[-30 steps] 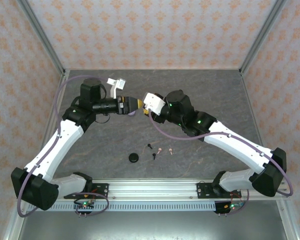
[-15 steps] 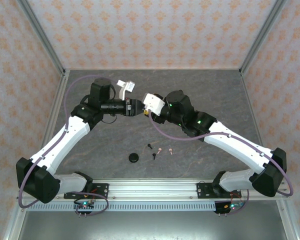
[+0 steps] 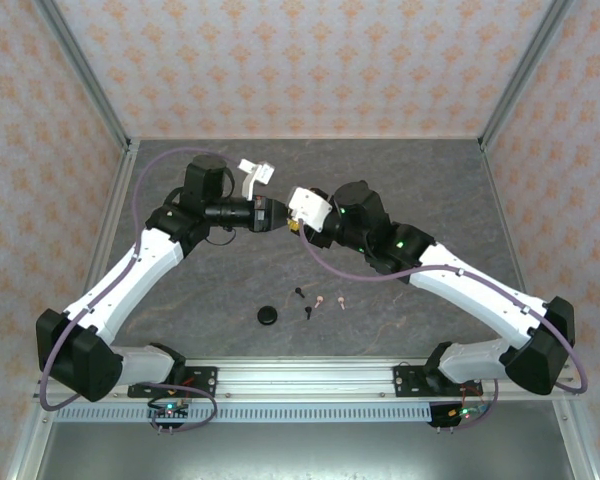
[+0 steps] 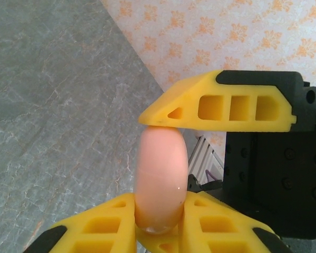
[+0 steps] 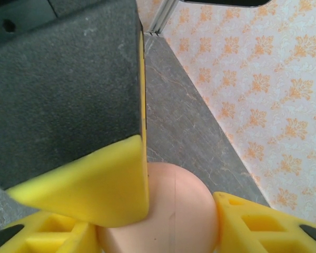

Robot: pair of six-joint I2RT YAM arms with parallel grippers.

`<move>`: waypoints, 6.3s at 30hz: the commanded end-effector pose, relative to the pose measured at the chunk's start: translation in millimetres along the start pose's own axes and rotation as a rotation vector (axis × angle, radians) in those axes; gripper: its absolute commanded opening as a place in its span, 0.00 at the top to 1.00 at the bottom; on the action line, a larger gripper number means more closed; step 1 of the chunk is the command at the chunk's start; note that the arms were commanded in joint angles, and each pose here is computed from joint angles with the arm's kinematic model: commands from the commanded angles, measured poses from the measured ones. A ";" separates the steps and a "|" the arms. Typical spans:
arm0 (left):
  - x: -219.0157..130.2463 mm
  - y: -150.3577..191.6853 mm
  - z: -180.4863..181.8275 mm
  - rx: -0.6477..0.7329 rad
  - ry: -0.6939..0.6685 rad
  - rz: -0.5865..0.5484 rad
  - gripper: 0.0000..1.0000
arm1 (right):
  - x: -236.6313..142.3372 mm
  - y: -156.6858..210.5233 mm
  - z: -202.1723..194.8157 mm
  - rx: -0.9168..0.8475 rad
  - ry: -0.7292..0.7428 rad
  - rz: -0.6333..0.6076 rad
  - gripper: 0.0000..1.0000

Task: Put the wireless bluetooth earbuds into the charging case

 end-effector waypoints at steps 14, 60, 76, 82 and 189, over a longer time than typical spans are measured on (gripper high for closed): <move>-14.3 -24.0 -18.8 0.235 -0.046 -0.236 0.84 | -65.4 1.4 4.2 0.305 -0.184 -0.068 0.01; -18.7 -12.3 -28.7 0.405 -0.079 -0.304 0.88 | -19.4 -18.6 -78.6 1.003 -0.255 -0.231 0.14; -31.7 6.1 -25.7 0.438 -0.164 -0.275 0.91 | -34.7 77.3 -53.2 1.190 -0.002 0.261 0.26; -39.7 13.5 -28.9 0.448 -0.183 -0.272 0.91 | -10.6 132.0 -8.9 1.278 0.032 0.546 0.37; -2.4 18.8 -26.0 0.397 -0.037 -0.226 0.94 | -30.0 -15.4 -13.9 0.928 -0.273 0.026 0.86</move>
Point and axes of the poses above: each hand's point on the last joint's axis, 136 mm out from that joint toward the fingers, its own x axis out along the fingers, its own z axis along the line the jaws close on, y = z × x, the point moved 5 cm from there along -x, back along the fingers, and after that the axes turned 9 degrees about x, right-handed, at the moved point
